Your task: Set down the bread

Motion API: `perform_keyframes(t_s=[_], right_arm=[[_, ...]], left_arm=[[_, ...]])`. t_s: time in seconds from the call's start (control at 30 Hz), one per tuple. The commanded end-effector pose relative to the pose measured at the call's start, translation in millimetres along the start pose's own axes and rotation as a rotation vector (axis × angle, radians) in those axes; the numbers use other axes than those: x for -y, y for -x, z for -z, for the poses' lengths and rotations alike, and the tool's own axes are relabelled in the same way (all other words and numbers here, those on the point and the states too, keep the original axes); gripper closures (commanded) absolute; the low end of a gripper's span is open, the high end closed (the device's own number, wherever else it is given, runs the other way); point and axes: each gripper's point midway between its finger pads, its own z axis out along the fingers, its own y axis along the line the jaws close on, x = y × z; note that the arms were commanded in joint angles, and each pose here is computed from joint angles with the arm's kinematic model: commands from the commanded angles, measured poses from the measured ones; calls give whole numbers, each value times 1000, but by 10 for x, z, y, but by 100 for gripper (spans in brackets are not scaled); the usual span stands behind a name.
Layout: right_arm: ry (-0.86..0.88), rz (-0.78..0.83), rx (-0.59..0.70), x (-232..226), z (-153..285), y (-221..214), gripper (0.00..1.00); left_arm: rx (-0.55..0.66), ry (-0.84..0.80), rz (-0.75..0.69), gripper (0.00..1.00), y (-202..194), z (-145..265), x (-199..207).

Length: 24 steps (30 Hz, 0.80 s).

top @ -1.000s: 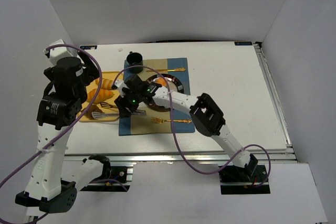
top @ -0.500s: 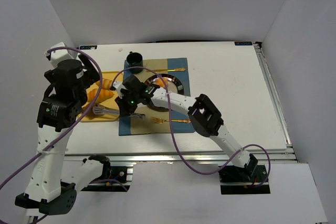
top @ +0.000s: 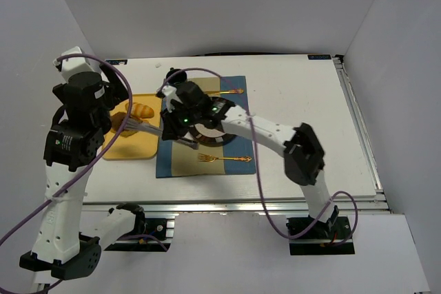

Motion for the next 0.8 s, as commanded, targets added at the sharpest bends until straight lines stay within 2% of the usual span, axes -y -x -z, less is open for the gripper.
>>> perform_keyframes(t_s=[0.0, 0.13, 0.17, 0.33, 0.57, 0.77], right_arm=[[-60, -37, 139, 35, 602, 352, 84], [-189, -53, 147, 301, 1128, 206, 84], [-210, -73, 107, 391, 1143, -19, 84], [-294, -115, 98, 633, 1575, -312, 84], [-369, -164, 18, 924, 1743, -835, 84], [-394, -211, -45, 1036, 1696, -1243, 83]], left_arm=[[49, -32, 1, 2, 200, 38, 55], [49, -64, 27, 2, 115, -2, 121], [54, -82, 38, 2, 117, 1, 152], [46, -103, 44, 2, 71, -33, 209], [36, -100, 35, 2, 37, -49, 210], [33, -95, 43, 2, 29, -34, 192]])
